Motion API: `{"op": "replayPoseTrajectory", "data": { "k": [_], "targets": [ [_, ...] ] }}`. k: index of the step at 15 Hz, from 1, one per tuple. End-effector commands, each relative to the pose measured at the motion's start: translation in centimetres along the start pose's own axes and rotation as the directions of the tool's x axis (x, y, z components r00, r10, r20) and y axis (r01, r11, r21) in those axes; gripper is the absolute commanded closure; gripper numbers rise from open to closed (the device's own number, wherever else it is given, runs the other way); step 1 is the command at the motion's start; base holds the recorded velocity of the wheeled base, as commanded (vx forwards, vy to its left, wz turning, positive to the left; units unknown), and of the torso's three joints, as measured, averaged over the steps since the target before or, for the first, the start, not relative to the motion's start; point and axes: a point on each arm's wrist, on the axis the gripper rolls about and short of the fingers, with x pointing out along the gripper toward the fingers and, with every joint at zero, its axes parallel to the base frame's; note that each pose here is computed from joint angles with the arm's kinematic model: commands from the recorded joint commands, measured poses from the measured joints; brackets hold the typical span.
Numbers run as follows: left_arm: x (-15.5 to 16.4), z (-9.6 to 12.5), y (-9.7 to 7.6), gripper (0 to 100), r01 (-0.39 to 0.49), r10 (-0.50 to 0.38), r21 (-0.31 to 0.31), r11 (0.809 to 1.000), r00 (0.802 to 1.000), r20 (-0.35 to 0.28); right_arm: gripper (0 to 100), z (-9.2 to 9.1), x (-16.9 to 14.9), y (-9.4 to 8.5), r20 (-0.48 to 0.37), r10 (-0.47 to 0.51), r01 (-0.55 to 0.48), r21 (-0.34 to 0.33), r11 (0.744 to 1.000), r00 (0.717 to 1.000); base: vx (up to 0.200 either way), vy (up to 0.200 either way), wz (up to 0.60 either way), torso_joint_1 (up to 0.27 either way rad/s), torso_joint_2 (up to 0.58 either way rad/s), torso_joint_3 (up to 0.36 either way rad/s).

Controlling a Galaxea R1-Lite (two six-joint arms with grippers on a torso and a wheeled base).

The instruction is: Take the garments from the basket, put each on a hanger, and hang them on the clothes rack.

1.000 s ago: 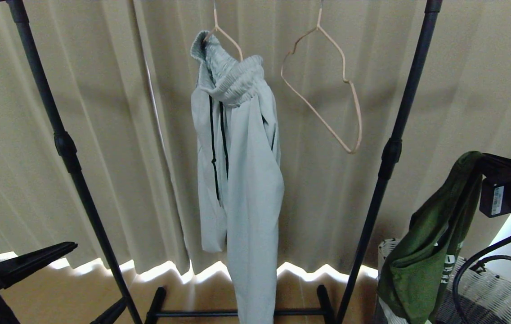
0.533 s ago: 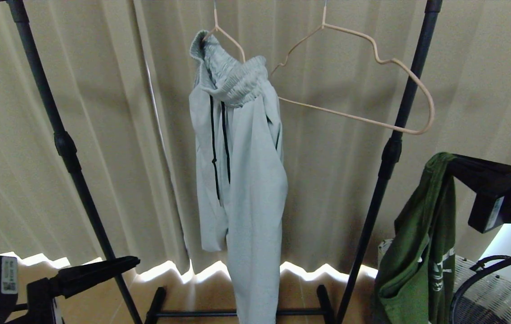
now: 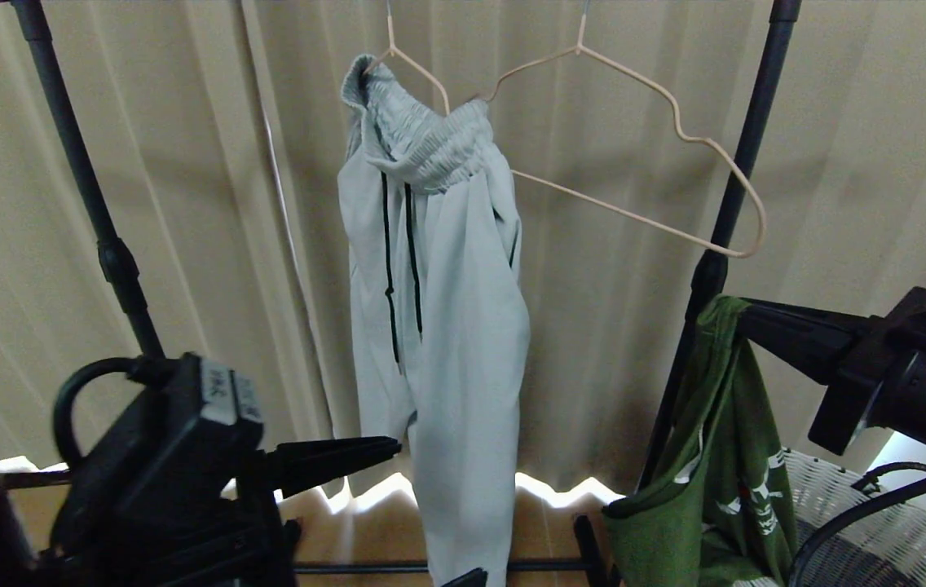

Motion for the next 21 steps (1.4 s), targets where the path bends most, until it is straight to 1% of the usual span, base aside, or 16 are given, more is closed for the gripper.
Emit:
{"op": "replayPoseTrajectory", "data": {
  "k": [1, 4, 5, 8, 9, 10, 12, 14, 17, 19, 20, 21],
  "targets": [
    [4.8, -0.1, 0.3, 0, 0.004, -0.004, -0.006, 1.0, 0.997, -0.072, 100, 0.1, -0.1, 0.1, 0.007, 0.034, -0.034, 0.0, 0.999, 0.999, 0.0, 0.0, 0.0, 0.0, 0.0, 0.0],
    [7.5, 0.9, 0.4, 0, 0.009, -0.009, -0.003, 1.0, 0.998, -0.06, 100, 0.5, -0.6, 0.2, 0.032, 0.096, -0.096, -0.001, 0.995, 0.995, 0.0, 0.0, 0.0, 0.0, 0.0, 0.0],
    [8.3, 0.9, 0.0, 0, 0.024, -0.024, -0.001, 1.0, 0.998, -0.064, 100, 0.7, -0.6, 0.5, 0.041, 0.129, -0.129, -0.003, 0.992, 0.991, 0.0, 0.0, 0.0, 0.0, 0.0, 0.0],
    [10.6, 1.0, -1.4, 0, 0.072, -0.071, 0.009, 0.997, 0.995, -0.071, 100, 1.4, -0.7, 1.2, 0.065, 0.173, -0.174, 0.0, 0.985, 0.983, 0.0, 0.0, 0.0, 0.0, 0.0, 0.0],
    [11.1, 0.9, -1.6, 0, 0.076, -0.075, 0.008, 0.997, 0.995, -0.073, 100, 1.5, -0.8, 1.3, 0.07, 0.179, -0.18, 0.01, 0.984, 0.981, 0.0, 0.0, 0.0, 0.0, 0.0, 0.0],
    [12.1, 0.9, -1.7, 0, 0.08, -0.079, 0.01, 0.997, 0.996, -0.05, 100, 1.5, -0.9, 1.5, 0.073, 0.191, -0.193, 0.025, 0.981, 0.979, 0.0, 0.0, 0.0, 0.0, 0.0, 0.0],
    [13.8, 0.5, -1.7, 0, 0.078, -0.078, 0.012, 0.997, 0.997, -0.016, 100, 1.6, -1.1, 1.9, 0.079, 0.212, -0.215, 0.034, 0.976, 0.974, 0.0, 0.0, 0.0, 0.0, 0.0, 0.0],
    [14.7, 0.4, -1.6, 0, 0.077, -0.077, 0.011, 0.997, 0.997, -0.01, 100, 1.7, -1.3, 1.8, 0.086, 0.211, -0.215, 0.036, 0.976, 0.974, 0.0, 0.0, 0.0, 0.0, 0.0, 0.0],
    [16.1, 0.7, -1.6, 0, 0.075, -0.075, 0.01, 0.997, 0.997, 0.008, 100, 1.8, -1.5, 1.8, 0.092, 0.211, -0.215, 0.036, 0.976, 0.973, 0.0, 0.0, 0.0, 0.0, 0.0, 0.0],
    [16.8, 0.7, -1.3, 0, 0.066, -0.066, -0.002, 0.998, 0.998, 0.009, 100, 1.9, -1.7, 1.7, 0.099, 0.21, -0.215, 0.036, 0.976, 0.973, 0.0, 0.0, 0.0, 0.0, 0.0, 0.0],
    [17.2, 0.4, -0.6, 0, 0.045, -0.045, -0.017, 0.999, 0.999, 0.001, 100, 1.9, -1.9, 1.7, 0.103, 0.21, -0.215, 0.036, 0.976, 0.972, 0.0, 0.0, 0.0, 0.0, 0.0, 0.0],
    [17.5, 0.1, -0.3, 0, 0.023, -0.023, -0.019, 1.0, 1.0, -0.008, 100, 2.0, -2.0, 1.7, 0.109, 0.21, -0.215, 0.036, 0.976, 0.972, 0.0, 0.0, 0.0, 0.0, 0.0, 0.0]
  ]
}}
